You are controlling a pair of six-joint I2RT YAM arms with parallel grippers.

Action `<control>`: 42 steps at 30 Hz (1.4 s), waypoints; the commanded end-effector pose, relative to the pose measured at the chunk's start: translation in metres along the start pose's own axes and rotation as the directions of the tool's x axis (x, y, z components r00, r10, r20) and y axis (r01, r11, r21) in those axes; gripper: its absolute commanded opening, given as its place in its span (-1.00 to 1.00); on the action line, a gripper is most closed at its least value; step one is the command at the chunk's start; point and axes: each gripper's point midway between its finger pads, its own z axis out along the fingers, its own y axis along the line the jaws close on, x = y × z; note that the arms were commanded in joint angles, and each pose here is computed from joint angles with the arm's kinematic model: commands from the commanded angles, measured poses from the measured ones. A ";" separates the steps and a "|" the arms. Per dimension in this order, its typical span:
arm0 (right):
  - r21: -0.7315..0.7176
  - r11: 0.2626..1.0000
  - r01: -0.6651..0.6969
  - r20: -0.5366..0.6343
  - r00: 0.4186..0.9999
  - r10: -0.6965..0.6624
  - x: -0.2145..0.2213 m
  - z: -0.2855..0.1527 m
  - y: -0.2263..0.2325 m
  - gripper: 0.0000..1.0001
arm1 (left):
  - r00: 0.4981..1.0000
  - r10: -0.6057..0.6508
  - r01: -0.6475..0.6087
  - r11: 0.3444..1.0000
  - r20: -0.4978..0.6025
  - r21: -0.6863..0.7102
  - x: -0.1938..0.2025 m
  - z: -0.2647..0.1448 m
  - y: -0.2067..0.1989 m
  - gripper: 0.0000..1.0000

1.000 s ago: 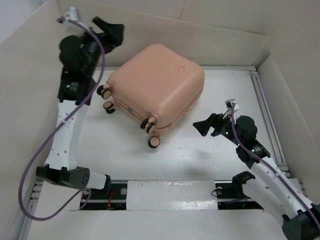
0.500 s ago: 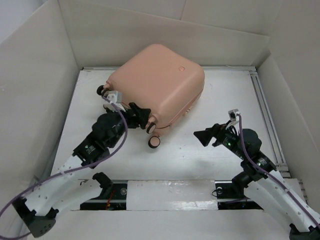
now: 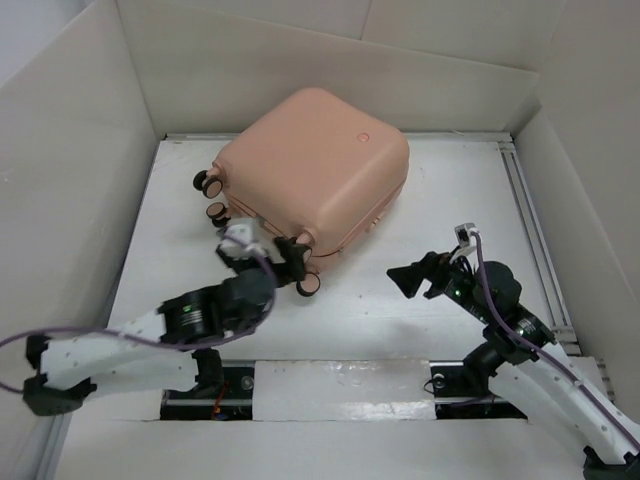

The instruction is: Pack the luggage

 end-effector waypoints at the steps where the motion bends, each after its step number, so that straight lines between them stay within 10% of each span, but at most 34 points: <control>1: -0.059 0.998 -0.007 0.028 1.000 0.009 -0.003 -0.001 0.012 0.96 | 0.980 -0.201 0.200 0.979 0.018 0.030 0.007 -0.015 0.043 0.66; 8: -0.197 0.980 -0.034 -0.038 0.999 0.027 0.023 0.012 0.034 0.35 | 0.995 -0.068 0.061 0.994 -0.069 -0.095 0.059 0.002 0.052 0.86; 42: -0.193 0.981 -0.018 -0.163 0.986 -0.014 0.063 0.051 0.047 0.70 | 0.992 0.033 -0.040 0.998 -0.122 -0.051 0.034 0.080 0.051 0.78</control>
